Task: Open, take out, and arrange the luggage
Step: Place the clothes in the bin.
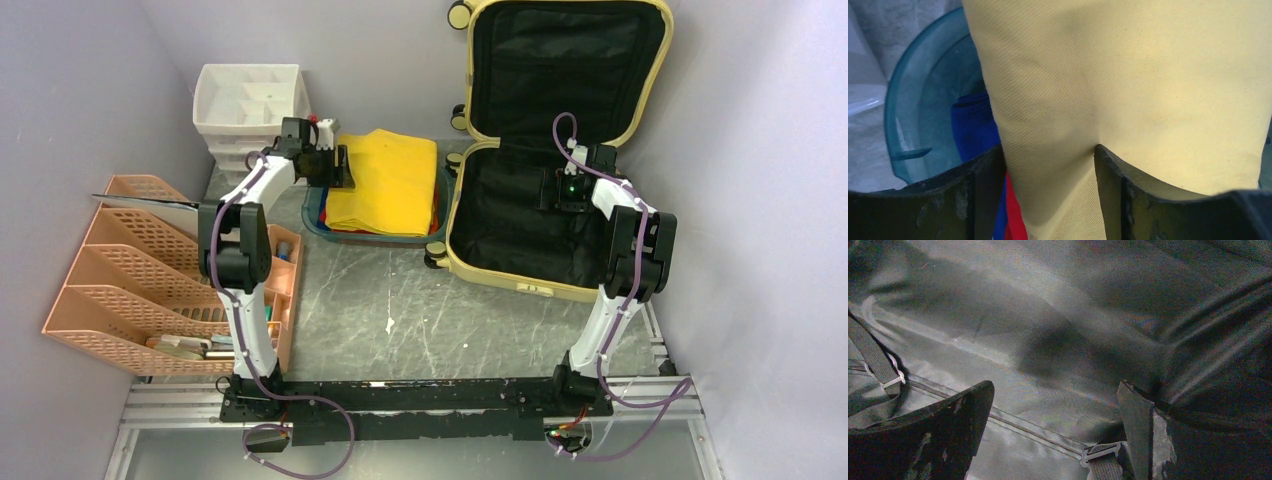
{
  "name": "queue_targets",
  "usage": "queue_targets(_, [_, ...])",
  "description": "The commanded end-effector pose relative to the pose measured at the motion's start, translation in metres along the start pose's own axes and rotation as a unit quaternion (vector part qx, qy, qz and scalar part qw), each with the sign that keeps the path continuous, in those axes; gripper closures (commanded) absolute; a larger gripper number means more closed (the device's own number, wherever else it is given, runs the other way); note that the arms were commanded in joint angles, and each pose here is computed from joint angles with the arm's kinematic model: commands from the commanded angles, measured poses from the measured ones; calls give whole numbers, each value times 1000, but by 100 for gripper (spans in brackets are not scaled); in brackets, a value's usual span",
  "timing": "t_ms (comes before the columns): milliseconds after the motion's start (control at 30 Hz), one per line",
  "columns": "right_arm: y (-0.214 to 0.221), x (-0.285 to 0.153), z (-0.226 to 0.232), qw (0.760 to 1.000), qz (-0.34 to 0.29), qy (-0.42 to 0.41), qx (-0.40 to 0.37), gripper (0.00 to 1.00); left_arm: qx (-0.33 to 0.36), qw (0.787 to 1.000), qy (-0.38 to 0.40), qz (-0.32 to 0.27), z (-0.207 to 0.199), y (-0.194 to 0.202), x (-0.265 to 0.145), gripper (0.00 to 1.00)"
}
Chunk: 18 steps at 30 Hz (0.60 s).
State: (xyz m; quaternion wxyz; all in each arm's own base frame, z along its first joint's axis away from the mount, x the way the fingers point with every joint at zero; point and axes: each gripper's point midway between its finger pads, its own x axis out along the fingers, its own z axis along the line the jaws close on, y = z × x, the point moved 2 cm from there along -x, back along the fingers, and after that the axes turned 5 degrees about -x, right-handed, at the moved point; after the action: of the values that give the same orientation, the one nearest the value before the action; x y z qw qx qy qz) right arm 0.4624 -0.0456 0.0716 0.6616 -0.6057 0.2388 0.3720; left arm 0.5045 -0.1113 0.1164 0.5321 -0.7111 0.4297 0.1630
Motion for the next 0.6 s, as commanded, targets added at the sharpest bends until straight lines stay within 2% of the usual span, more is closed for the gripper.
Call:
queue_targets(0, [-4,-7,3,1000,-3,-12,2,0,40,996,2,-84,-18,-49,-42,33])
queue_targets(300, [-6,-9,5,1000,-7,-17,1,0,15,999,31,-36,-26,-14,-45,32])
queue_targets(567, [-7,-12,8,1000,-12,-23,1,0,25,1000,-2,0,-10,16,-47,30])
